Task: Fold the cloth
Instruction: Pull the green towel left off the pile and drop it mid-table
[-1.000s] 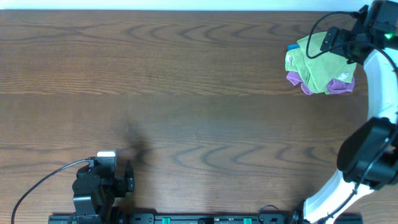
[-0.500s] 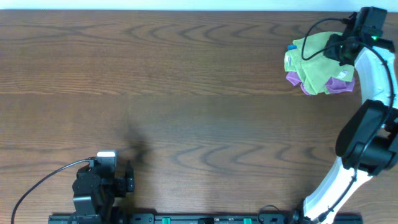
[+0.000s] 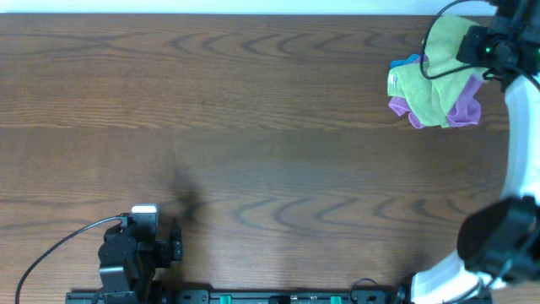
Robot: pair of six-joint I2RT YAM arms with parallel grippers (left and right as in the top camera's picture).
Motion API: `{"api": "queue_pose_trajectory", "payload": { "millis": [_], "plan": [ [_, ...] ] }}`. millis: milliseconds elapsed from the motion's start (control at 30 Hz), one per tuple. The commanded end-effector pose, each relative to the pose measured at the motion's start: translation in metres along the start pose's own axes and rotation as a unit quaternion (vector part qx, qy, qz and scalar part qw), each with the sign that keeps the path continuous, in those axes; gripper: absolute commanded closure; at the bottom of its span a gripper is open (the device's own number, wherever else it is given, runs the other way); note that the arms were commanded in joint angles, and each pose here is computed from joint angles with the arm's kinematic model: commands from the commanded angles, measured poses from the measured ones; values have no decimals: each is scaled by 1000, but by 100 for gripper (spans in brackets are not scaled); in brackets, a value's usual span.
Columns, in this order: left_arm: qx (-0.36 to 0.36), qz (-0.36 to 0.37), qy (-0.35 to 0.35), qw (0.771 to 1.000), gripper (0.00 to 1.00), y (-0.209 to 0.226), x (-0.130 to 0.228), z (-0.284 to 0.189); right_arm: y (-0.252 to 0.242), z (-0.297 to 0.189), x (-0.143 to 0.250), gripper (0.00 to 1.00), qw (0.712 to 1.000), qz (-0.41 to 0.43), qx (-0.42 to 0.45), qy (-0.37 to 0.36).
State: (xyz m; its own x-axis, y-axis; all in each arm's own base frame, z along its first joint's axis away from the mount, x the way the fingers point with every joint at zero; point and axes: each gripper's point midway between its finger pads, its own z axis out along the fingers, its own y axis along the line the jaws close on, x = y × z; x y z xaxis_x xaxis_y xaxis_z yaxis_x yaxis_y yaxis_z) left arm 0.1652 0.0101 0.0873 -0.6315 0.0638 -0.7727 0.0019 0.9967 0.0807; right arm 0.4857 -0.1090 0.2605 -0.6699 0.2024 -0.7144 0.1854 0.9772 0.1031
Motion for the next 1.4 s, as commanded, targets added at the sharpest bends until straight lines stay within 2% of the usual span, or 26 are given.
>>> {"api": "queue_pose_trajectory", "payload": {
  "millis": [0,300,467,800,967,1000,1033,1067,1100,1233,1367],
  "plan": [
    [-9,13,31,999,4,2,18,6,32,-31,-1,99,998,-48,-36,-3],
    [-9,13,31,999,5,2,18,6,120,-85,60,99,979,-142,-121,86],
    [-9,13,31,999,5,2,18,6,187,-104,104,99,943,-219,-208,136],
    [-9,13,31,999,4,2,18,6,298,-138,156,99,874,-336,-326,134],
    [-9,13,31,999,5,2,18,6,323,-115,188,98,850,-367,-337,170],
    [-9,13,31,999,4,2,18,6,325,-105,196,86,848,-367,-334,186],
    [-9,13,31,999,4,2,18,6,325,-90,209,44,843,-366,-331,214],
    [-9,13,31,999,5,2,18,6,324,-80,220,19,839,-365,-328,236],
    [-9,13,31,999,5,2,18,6,322,-70,231,3,834,-361,-325,262],
    [-9,13,31,999,5,2,18,6,321,-63,254,1,814,-330,-353,322],
    [-9,13,31,999,5,2,18,6,317,-66,243,1,823,-329,-349,305]
  ]
}}
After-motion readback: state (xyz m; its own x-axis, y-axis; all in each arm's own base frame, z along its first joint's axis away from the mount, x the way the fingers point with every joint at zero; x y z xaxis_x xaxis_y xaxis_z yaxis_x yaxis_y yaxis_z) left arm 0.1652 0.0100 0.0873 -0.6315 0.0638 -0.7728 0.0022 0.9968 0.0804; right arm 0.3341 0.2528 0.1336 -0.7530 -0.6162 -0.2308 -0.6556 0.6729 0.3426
